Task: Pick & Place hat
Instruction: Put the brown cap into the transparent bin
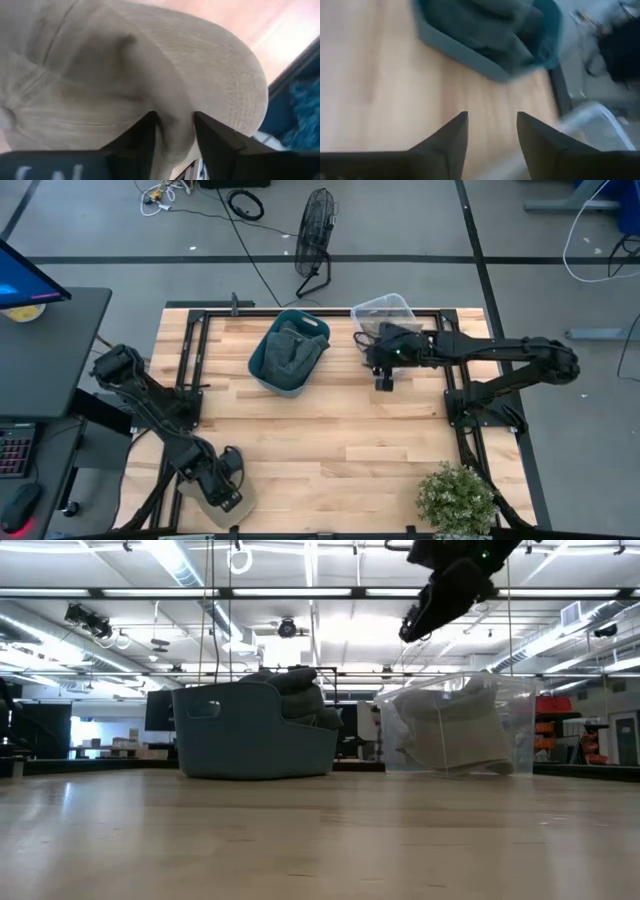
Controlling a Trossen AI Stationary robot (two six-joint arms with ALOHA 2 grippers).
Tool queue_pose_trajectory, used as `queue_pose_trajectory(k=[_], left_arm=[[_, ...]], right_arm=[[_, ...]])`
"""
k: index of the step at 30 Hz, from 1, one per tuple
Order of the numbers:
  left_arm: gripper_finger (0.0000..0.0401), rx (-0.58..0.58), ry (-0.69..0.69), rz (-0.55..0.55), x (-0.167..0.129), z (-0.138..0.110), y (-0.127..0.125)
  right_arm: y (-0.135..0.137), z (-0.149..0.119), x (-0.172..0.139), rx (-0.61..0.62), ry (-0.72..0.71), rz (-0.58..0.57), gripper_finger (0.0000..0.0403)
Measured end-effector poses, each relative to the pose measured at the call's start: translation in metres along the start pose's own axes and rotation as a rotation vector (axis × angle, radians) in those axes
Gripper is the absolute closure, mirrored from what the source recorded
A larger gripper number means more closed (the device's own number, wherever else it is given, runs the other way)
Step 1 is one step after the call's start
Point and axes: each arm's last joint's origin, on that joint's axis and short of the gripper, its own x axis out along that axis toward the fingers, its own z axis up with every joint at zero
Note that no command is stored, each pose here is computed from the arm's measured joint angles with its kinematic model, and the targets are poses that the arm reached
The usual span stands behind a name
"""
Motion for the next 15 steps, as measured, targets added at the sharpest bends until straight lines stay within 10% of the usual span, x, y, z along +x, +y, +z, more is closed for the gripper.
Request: queue_pose_trajectory(k=[6, 15], left_arm=[[0.0380, 0.142, -0.067, -0.046, -0.005, 0.011, -0.010], [0.0389, 0.374, -0.366, -0.108, -0.042, 0.053, -0.046]], right_arm=[[0.018, 0.012, 0.001, -0.059, -0.113, 0.128, 0.0216], [0.043, 0.033, 0.002, -0.115, -0.322, 0.344, 0.0217]])
